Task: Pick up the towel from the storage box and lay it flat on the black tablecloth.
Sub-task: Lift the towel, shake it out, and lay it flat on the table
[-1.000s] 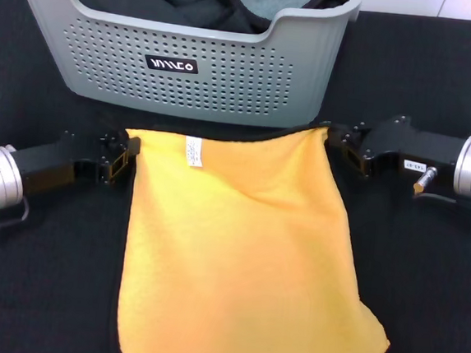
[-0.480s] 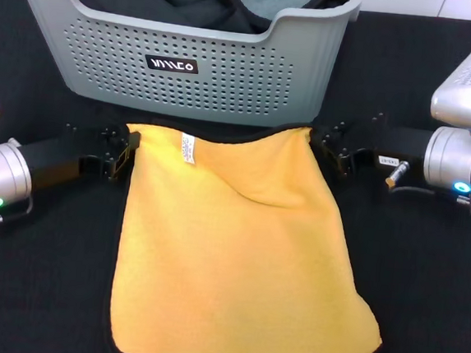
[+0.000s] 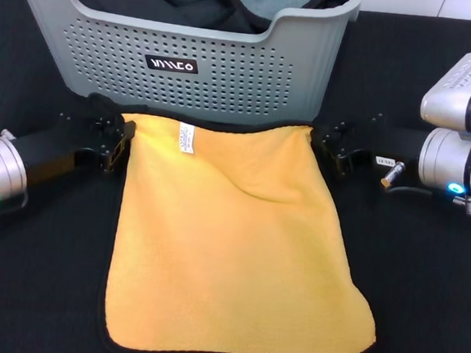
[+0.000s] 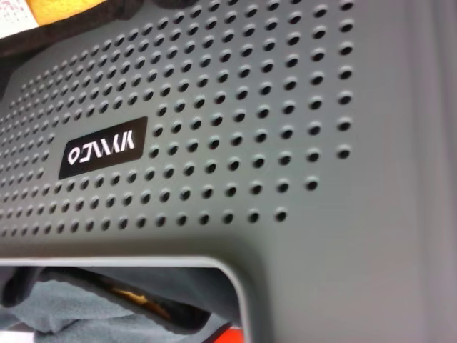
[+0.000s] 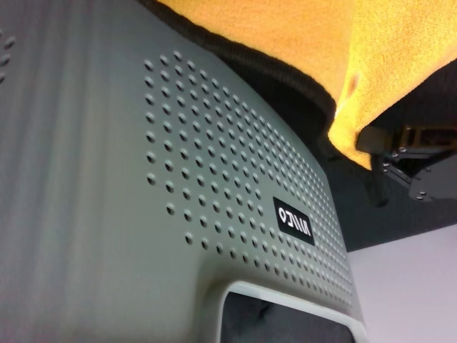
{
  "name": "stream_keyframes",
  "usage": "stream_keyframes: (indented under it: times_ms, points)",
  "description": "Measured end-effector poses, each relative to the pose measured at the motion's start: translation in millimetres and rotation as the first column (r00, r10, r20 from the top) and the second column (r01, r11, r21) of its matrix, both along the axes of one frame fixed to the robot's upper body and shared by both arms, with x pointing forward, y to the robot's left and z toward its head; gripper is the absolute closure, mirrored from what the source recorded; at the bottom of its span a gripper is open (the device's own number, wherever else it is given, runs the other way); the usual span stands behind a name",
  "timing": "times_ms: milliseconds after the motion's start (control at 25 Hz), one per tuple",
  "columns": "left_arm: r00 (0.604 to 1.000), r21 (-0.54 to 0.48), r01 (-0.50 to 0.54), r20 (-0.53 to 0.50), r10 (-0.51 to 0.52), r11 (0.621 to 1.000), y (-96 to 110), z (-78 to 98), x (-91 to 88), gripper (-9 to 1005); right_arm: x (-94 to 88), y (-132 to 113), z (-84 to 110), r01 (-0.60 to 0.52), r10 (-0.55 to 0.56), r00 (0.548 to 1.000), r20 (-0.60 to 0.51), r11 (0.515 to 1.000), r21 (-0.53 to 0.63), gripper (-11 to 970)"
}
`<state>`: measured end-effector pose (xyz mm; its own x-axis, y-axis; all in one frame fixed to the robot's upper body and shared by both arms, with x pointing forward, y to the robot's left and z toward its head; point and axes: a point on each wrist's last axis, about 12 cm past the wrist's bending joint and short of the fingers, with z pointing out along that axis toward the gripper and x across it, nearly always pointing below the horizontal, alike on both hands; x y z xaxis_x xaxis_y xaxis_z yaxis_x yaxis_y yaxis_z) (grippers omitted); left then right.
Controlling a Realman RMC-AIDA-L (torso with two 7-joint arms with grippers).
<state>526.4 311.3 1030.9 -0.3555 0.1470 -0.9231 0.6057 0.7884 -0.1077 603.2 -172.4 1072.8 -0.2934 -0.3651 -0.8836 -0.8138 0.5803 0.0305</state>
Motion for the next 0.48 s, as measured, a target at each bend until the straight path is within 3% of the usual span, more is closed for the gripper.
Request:
stream_keyframes:
  times_ms: [480]
  points:
    - [0.999,0.035,-0.031,0.023,0.031,0.999,3.8,-4.3,-5.2,982,-5.5,20.1,-0.5,-0.001,0.006,0.998,0.065,0.997,-0.081,851]
